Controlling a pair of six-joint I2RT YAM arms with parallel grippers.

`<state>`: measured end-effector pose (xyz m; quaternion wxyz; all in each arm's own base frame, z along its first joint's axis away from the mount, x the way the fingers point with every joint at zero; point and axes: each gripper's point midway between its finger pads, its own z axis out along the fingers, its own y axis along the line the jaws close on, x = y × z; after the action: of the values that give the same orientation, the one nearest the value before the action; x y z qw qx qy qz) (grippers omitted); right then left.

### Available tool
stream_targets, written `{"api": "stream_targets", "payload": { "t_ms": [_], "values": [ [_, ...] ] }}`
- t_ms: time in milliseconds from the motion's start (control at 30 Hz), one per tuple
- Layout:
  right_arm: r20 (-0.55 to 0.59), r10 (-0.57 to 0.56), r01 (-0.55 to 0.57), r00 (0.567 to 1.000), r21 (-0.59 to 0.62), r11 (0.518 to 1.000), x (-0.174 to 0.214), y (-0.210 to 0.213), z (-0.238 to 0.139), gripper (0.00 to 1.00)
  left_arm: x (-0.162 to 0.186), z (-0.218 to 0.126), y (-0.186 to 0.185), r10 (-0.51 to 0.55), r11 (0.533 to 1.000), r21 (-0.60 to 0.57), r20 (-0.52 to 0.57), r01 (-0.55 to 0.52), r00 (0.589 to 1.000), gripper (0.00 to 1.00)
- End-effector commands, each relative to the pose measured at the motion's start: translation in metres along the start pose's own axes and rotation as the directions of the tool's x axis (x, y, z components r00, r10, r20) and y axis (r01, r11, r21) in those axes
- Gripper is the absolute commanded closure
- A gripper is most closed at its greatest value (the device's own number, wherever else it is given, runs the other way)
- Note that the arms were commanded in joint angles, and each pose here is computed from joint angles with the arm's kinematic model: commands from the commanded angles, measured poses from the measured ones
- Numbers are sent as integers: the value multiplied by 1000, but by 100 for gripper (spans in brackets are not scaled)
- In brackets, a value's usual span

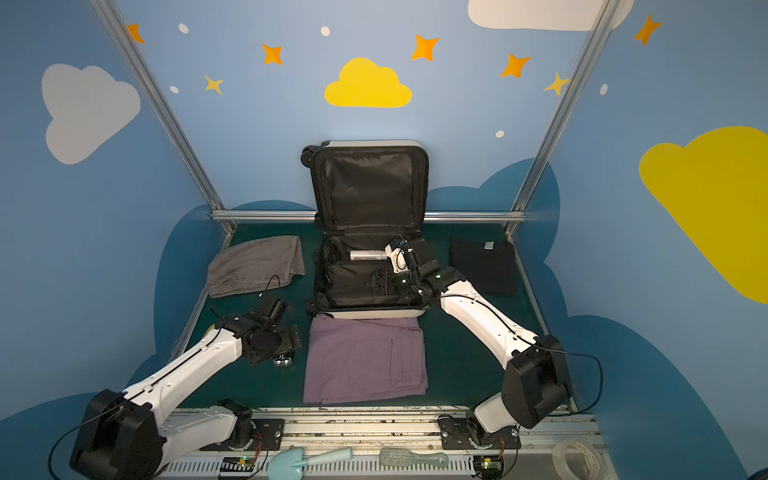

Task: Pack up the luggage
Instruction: 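Grasp the black Royalstar device with the left gripper and lift it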

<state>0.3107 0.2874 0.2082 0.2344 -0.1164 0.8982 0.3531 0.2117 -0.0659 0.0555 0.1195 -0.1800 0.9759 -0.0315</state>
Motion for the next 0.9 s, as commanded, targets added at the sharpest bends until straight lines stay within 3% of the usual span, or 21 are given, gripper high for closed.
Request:
{"api": "stream_targets", "payload": {
  "t_ms": [0,367,867],
  "values": [
    [12,3,-3,1000,-29,1000,-2,3,0,10,6,9,5,29,999,-29,-32,-29,999,0],
    [-40,42,-44,998,-65,997,3,2,16,11,16,25,7,58,996,-59,-109,-65,992,3],
    [-80,99,-102,992,-45,994,4,-7,19,12,24,37,12,83,989,-110,-137,-99,987,22]
  ]
}}
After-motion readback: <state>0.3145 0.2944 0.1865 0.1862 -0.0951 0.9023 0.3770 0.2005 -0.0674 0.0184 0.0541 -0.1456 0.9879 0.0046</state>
